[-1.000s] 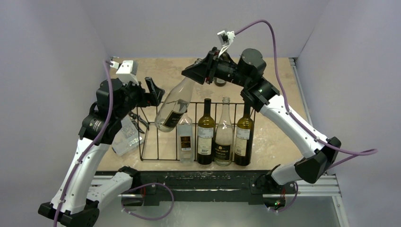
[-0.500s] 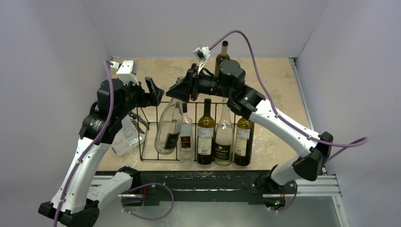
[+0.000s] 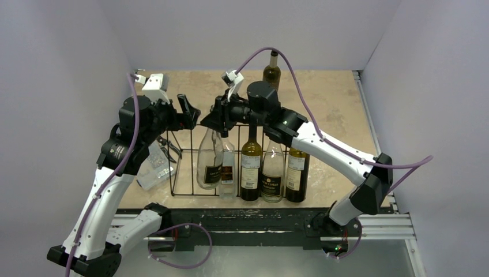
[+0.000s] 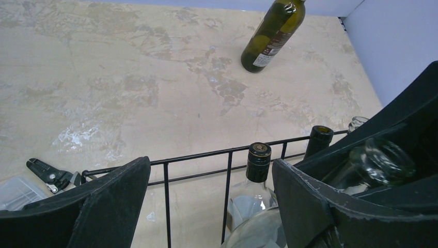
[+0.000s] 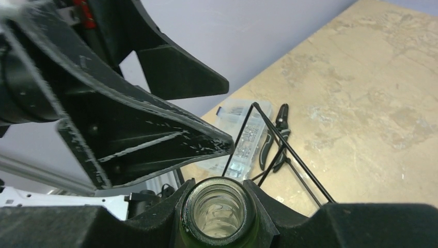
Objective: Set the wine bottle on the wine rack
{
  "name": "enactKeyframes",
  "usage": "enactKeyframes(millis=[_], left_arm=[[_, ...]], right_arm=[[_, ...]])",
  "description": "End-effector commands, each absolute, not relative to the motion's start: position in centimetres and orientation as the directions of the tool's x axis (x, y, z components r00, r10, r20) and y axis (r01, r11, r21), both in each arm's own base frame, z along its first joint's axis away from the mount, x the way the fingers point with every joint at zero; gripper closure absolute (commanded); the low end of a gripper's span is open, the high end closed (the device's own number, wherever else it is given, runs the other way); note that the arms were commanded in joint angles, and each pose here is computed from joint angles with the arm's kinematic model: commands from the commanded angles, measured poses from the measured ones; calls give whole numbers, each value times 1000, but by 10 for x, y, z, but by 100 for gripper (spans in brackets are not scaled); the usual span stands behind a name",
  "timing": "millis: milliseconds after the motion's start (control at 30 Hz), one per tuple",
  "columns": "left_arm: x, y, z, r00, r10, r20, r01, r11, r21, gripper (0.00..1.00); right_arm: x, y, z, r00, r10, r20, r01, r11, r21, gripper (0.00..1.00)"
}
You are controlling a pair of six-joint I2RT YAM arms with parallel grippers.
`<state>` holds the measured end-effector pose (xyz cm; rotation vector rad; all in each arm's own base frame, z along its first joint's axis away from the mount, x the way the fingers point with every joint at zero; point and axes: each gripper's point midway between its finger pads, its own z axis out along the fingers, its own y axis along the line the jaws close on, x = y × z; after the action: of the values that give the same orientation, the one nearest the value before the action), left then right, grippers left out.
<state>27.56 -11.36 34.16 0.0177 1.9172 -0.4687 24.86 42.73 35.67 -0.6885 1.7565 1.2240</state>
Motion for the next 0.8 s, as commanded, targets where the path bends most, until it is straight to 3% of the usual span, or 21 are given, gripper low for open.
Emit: enactKeyframes(millis=[0, 433, 767], left_arm=[[275, -115, 358, -355, -210, -911, 255, 916, -310, 13], [274, -111, 360, -341, -212, -916, 241, 922, -303, 13], [265, -85, 372, -240, -257, -936, 147, 944, -297, 13]], right_arm=[[247, 426, 414, -378, 173, -909, -846, 334, 415, 100], [240, 453, 386, -383, 157, -910, -837, 358, 415, 100], [239, 472, 364, -404, 131, -905, -831, 361, 423, 100]])
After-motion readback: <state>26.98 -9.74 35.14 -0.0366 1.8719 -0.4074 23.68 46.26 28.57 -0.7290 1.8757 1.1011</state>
